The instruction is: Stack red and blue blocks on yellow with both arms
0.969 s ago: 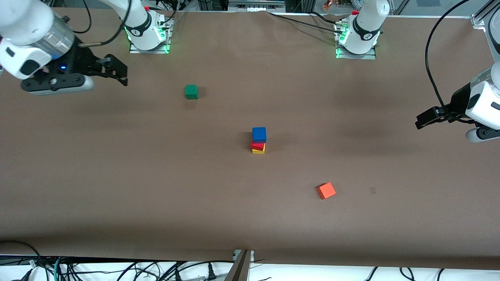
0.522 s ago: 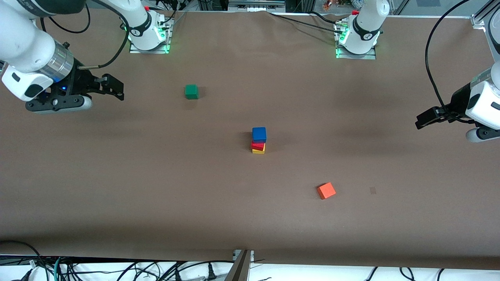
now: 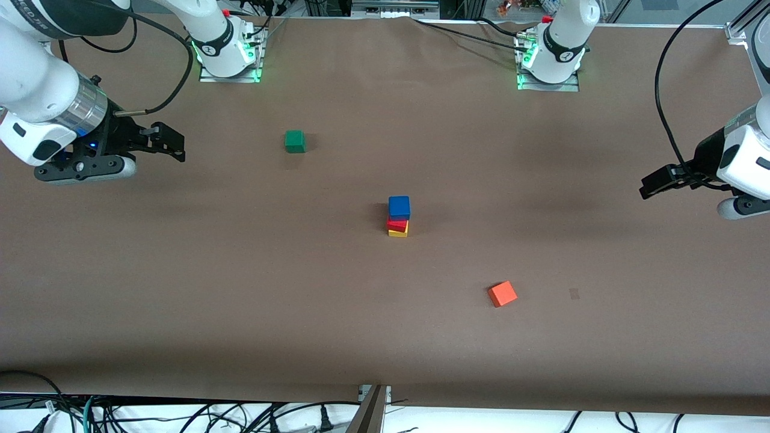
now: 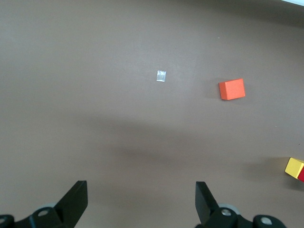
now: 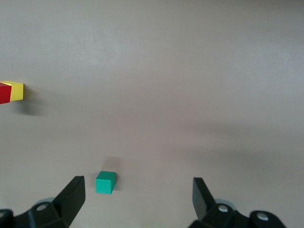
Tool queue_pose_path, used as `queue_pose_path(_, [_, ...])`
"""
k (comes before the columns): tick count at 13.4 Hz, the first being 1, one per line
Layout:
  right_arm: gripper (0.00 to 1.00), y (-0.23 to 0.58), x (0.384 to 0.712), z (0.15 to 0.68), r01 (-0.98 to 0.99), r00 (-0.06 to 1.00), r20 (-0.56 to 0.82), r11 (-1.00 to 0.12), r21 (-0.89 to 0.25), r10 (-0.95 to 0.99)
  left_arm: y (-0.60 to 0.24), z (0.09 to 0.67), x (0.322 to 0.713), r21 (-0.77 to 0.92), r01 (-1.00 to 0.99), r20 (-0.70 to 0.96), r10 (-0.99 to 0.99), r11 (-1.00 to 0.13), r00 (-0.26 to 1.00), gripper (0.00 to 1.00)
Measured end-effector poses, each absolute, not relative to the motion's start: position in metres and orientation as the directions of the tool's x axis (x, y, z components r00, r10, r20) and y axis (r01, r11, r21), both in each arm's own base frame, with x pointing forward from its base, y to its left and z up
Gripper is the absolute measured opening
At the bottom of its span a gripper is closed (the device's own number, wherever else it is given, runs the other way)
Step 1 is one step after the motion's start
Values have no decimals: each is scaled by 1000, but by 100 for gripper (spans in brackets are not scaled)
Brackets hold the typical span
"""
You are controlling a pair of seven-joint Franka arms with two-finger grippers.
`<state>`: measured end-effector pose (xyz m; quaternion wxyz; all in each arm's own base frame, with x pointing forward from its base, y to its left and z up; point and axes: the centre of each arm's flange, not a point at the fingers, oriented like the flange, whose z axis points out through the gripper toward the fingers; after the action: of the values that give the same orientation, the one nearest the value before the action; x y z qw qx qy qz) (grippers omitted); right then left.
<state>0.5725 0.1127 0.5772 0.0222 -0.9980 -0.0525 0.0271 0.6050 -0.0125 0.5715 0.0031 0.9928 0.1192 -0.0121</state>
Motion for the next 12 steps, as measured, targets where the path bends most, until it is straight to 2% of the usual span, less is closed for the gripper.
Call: queue_pose_path(12, [100,115,573,578,111,992,-47,-993,-47,113,-12,571,605,3,237,-25,237,-972,971,100])
